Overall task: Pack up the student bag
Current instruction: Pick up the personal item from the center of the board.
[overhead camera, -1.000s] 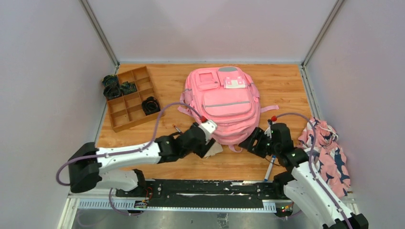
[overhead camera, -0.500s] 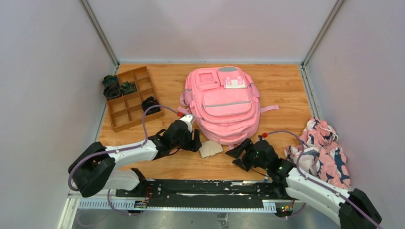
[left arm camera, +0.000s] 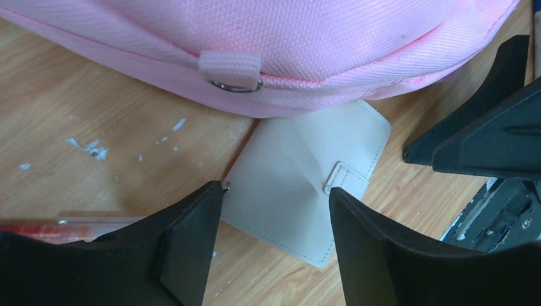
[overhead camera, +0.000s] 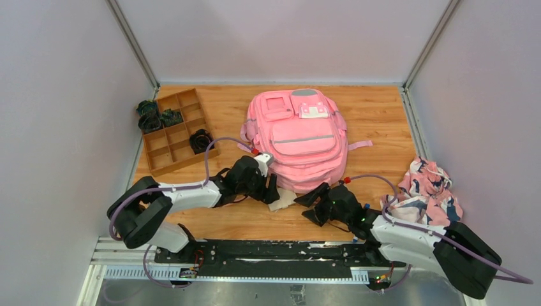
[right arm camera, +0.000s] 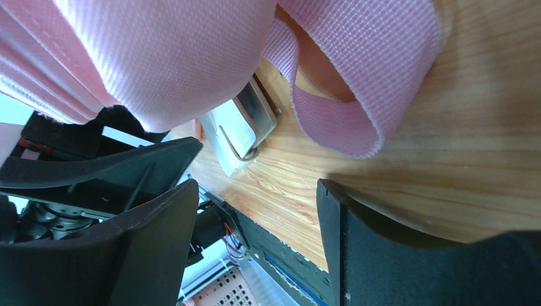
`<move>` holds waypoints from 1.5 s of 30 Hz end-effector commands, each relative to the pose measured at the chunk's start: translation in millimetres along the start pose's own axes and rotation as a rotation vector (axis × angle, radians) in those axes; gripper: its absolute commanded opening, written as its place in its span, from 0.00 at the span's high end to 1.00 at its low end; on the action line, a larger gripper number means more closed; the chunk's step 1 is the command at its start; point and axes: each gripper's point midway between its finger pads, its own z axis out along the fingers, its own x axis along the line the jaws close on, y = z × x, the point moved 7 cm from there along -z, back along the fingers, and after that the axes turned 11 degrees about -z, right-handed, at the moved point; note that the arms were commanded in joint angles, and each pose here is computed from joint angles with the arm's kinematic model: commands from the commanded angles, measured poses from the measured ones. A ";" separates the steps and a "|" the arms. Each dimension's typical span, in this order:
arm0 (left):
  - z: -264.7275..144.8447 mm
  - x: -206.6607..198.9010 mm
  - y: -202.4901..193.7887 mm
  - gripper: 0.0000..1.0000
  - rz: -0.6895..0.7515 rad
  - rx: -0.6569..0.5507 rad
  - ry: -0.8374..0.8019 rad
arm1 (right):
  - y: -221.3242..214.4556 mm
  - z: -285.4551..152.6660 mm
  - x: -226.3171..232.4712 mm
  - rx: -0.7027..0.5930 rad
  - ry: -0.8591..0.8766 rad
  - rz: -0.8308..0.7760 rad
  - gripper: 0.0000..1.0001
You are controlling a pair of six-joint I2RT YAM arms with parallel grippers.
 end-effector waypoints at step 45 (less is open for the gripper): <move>-46.8 -56.7 24.7 0.36 0.123 0.060 -0.205 | -3.6 4.9 0.8 0.000 0.005 -0.183 1.00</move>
